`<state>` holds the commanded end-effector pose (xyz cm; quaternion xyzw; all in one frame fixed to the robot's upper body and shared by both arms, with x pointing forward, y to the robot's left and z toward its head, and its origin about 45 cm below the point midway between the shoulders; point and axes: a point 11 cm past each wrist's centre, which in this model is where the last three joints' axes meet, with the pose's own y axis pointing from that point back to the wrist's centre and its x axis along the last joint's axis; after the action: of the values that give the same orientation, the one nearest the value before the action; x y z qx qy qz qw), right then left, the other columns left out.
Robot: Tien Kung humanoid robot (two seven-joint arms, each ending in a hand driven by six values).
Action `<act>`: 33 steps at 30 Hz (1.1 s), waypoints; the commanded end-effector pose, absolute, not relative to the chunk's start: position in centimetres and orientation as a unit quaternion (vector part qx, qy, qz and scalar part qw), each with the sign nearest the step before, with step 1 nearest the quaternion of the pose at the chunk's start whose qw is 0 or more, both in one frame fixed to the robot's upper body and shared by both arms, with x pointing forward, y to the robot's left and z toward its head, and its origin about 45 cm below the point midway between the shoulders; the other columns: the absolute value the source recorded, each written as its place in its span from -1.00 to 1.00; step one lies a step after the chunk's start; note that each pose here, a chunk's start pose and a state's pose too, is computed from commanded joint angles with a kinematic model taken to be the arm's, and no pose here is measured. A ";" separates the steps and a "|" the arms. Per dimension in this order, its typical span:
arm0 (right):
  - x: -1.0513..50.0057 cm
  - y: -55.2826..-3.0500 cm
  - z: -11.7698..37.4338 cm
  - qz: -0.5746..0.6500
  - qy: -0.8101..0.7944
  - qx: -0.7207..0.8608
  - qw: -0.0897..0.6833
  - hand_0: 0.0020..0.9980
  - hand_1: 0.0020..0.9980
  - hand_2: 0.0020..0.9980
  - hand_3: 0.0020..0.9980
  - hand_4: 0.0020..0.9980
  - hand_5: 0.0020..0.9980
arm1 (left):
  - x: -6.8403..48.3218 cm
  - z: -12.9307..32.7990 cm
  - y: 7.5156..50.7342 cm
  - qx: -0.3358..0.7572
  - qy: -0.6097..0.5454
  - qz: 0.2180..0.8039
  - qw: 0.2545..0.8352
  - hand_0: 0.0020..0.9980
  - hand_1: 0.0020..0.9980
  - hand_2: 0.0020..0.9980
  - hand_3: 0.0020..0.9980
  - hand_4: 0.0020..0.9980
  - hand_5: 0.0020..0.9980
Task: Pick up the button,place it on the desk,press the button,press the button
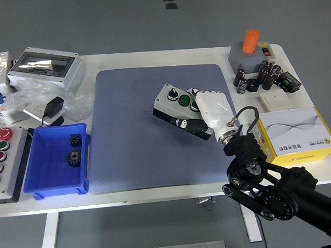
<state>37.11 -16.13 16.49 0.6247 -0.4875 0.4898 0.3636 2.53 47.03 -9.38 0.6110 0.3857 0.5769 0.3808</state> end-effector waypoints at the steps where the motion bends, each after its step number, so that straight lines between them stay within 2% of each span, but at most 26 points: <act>1: 36.8 -15.7 16.6 0.499 -0.476 0.632 0.352 -0.76 -0.36 -0.38 -0.29 0.09 -0.81 | 2.5 -9.4 47.0 0.611 0.386 0.577 0.381 0.37 0.38 0.20 0.34 0.46 -0.41; 9: 34.4 -12.0 16.3 0.567 -0.370 0.679 0.283 -0.77 -0.37 -0.39 -0.30 0.07 -0.80 | 2.4 -9.4 46.9 0.611 0.388 0.576 0.380 0.36 0.38 0.20 0.34 0.46 -0.41; 10: 34.3 -11.8 16.0 0.572 -0.360 0.681 0.282 -0.69 -0.35 -0.40 -0.33 -0.01 -0.85 | 2.5 -9.5 46.9 0.611 0.388 0.576 0.381 0.37 0.38 0.20 0.34 0.47 -0.40; 27: 35.0 -12.6 14.1 0.580 -0.333 0.676 0.310 -0.66 -0.30 -0.39 -0.34 -0.06 -0.83 | 2.6 -9.5 46.7 0.608 0.388 0.574 0.387 0.36 0.37 0.20 0.34 0.47 -0.40; 28: 35.0 -12.6 14.1 0.580 -0.332 0.676 0.311 -0.60 -0.18 -0.19 -0.12 0.00 -0.82 | 2.6 -9.5 46.7 0.608 0.388 0.574 0.387 0.36 0.37 0.20 0.34 0.47 -0.40; 33: 34.9 -12.6 13.8 0.582 -0.321 0.675 0.319 -0.60 -0.18 -0.19 -0.12 0.00 -0.82 | 2.7 -9.5 46.7 0.608 0.388 0.574 0.387 0.36 0.37 0.20 0.34 0.47 -0.40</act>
<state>34.95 -12.58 13.80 0.6750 -0.3214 0.5825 0.3191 2.66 46.73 -9.51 0.6077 0.3883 0.5743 0.3875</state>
